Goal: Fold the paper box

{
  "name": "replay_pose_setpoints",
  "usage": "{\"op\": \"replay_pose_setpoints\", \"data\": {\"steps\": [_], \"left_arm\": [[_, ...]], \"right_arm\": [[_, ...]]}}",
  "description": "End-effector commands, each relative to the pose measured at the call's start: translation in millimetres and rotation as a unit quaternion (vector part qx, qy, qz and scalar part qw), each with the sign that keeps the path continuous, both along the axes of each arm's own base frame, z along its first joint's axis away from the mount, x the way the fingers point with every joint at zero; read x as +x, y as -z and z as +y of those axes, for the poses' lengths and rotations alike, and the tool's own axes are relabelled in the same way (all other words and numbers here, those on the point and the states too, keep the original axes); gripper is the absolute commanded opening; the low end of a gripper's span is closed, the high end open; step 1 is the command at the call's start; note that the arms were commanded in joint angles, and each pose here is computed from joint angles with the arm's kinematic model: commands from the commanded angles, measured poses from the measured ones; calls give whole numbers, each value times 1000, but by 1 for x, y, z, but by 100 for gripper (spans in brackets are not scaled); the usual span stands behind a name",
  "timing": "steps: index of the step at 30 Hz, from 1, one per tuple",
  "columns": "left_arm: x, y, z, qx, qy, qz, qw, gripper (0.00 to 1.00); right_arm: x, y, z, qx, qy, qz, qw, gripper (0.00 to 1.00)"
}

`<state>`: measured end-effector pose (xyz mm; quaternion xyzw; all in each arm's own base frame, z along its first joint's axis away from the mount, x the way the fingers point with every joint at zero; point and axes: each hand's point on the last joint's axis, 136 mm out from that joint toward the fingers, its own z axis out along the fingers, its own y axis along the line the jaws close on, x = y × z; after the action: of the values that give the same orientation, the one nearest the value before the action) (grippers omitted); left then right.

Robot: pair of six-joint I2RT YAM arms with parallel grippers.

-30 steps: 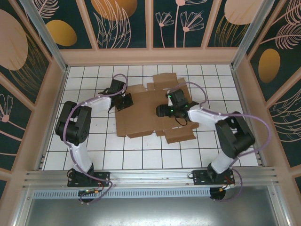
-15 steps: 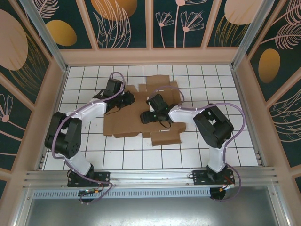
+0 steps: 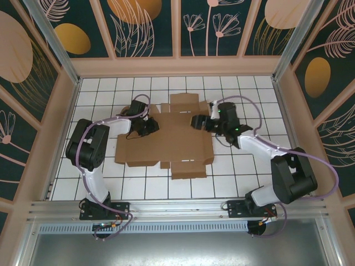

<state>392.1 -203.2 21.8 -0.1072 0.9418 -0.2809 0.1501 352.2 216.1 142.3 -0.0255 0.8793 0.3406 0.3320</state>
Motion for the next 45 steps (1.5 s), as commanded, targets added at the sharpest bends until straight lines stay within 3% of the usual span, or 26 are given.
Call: {"op": "replay_pose_setpoints", "data": {"steps": [1,6,9,19,22,29,37,41,45], "left_arm": [[5,4,-5,-13,6,3,1000,18],[-2,23,-1,-5,7,30,1000,17],[-4,27,3,7,8,33,999,17],[-8,39,3,8,8,49,999,17],[-9,42,3,8,9,54,998,17],[-14,41,-1,-8,15,55,998,16],[-29,30,-11,-62,6,65,996,14],[-40,23,-12,-74,0,70,995,13],[-57,11,-26,-110,9,73,991,10]], "right_arm": [[0,41,-28,-56,8,67,996,83],[8,81,-56,-121,58,107,985,86],[4,79,-45,-70,32,100,992,87],[-12,89,-9,72,-40,152,985,73],[-13,97,-13,78,-34,164,983,67],[-16,88,-12,155,-53,166,972,38],[-14,71,-7,138,-71,140,978,23],[-11,60,-11,75,-61,127,987,7],[-10,48,-20,-7,-50,113,992,5]]}}
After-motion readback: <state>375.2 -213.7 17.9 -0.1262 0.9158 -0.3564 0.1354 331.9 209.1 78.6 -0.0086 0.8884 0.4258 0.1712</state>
